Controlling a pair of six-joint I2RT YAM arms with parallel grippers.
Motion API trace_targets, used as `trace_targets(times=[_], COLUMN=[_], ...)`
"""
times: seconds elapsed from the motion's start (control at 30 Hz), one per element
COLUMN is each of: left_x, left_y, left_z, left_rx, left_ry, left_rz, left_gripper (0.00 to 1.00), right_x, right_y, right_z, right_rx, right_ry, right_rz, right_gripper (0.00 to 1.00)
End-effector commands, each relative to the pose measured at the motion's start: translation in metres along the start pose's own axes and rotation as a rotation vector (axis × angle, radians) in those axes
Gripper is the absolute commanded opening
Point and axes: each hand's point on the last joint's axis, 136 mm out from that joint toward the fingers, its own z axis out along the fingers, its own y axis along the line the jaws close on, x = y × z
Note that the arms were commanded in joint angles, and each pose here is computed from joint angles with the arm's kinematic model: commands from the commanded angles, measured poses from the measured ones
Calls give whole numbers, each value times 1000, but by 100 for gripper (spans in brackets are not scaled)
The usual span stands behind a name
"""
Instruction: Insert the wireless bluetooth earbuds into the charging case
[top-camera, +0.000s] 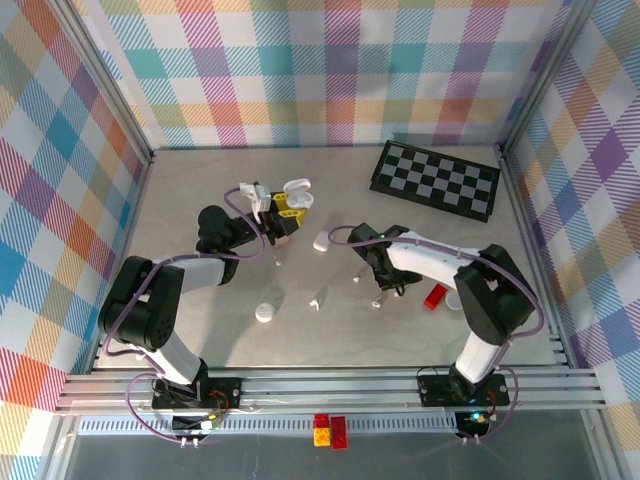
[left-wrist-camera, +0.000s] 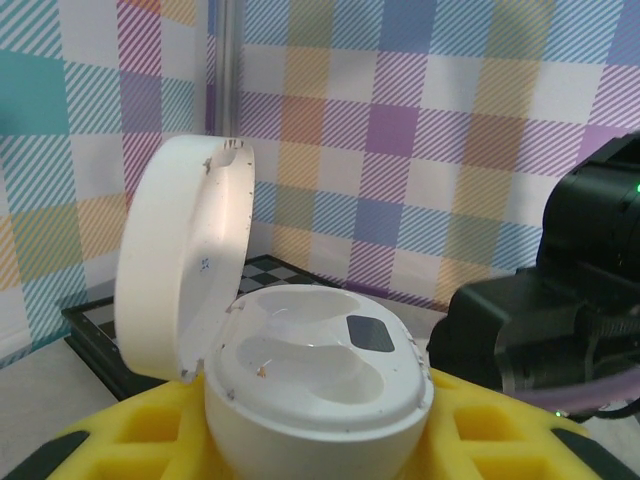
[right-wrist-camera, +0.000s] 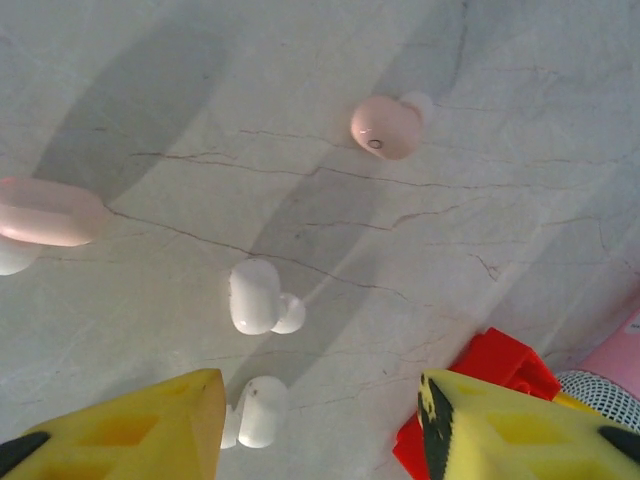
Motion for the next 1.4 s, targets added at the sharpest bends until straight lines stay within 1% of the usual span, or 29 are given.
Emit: trace_targets(times=[0.0,0.07,0.3,0.4,0.97,1.2,1.37], left_x=[-17,-16,-19,-20,-18,-20,-19], left_y=[5,6,5,5,3,0,0], left_z=[0,0,-3,-3,-6,-7,-7], left_rx=[2,-4,-10,-9,-5,-2,-2], left_ry=[-44,-44,-49,-50,-44,-45,-44], left_rz=[74,68,90,95,108,116,116], left_gripper=[38,38,38,38,38,38,38], right_x=[-3,-4,-7,-7,-8,-6,-7], right_y=[-4,-1,5,7,17,12,9], right_z=[-3,1,9,12,24,25,24], right_rx=[61,76,92,93,102,143,158], right_ry=[12,33,57,64,97,113,110], right_rz=[-9,-25,-48,-50,-75,-67,-55], right_gripper=[48,44,41,37,32,31,29])
